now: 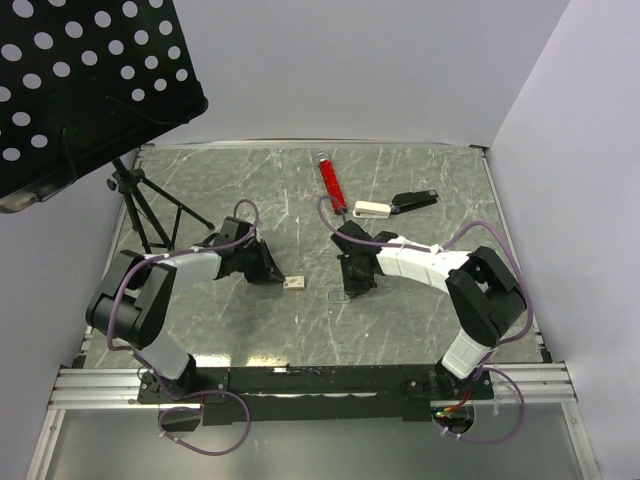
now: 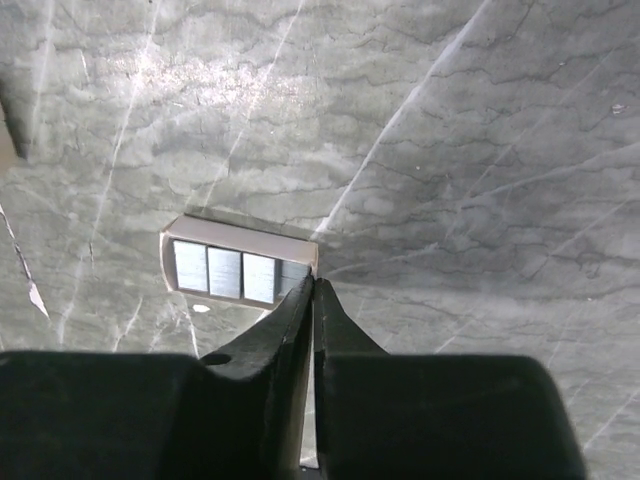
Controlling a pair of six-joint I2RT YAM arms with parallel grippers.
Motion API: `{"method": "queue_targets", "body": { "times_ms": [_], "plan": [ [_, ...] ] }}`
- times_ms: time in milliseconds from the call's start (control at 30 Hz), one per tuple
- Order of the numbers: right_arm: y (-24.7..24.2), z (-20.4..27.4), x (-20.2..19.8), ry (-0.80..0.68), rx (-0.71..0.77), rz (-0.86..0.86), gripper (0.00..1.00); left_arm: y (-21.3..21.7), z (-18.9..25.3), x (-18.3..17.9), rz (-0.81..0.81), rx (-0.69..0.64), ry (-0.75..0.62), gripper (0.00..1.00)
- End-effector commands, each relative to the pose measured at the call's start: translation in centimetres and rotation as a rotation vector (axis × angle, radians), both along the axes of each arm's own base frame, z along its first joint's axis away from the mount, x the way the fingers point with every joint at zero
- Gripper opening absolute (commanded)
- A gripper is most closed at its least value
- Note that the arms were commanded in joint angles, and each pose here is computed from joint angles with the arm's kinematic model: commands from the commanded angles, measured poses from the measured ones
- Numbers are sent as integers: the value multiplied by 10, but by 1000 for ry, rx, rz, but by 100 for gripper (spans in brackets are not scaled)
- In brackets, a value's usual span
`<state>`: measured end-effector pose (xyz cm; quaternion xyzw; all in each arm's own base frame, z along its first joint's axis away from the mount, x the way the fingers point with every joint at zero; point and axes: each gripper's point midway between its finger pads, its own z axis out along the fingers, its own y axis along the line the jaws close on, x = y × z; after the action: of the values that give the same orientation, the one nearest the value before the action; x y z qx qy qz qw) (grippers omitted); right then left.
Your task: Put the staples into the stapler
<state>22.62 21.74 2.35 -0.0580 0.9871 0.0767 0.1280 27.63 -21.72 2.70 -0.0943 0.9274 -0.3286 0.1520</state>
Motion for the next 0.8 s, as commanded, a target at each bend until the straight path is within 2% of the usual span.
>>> {"method": "queue_targets", "body": {
  "times_ms": [0,100,233,300,333,367,433,467,567,633,667,767],
  "plan": [
    [5,15,9,-26,10,21,19,14,8,8,32,38,-51,22],
    [7,26,13,-45,24,32,29,21,17,14,52,50,-83,30],
    [7,43,21,-74,33,48,39,32,28,20,70,93,-126,49],
    [0,55,30,-96,41,33,46,35,39,24,74,101,-161,54],
    [-4,60,36,-116,39,42,49,36,43,25,68,113,-178,60],
    [-9,69,43,-145,42,33,57,40,48,26,71,131,-188,64],
    [-26,85,67,-212,22,13,66,44,62,28,55,154,-244,75],
    [-32,92,76,-241,17,10,75,48,67,29,55,176,-264,78],
    [-51,113,115,-333,4,12,90,57,94,32,30,218,-376,87],
    [-67,121,143,-357,-20,-23,94,65,112,30,10,256,-448,90],
    [-70,136,159,-389,-15,-46,94,67,119,30,4,270,-478,90],
    [-82,138,196,-407,-14,-87,95,84,146,26,7,341,-605,92]
  ]
}}
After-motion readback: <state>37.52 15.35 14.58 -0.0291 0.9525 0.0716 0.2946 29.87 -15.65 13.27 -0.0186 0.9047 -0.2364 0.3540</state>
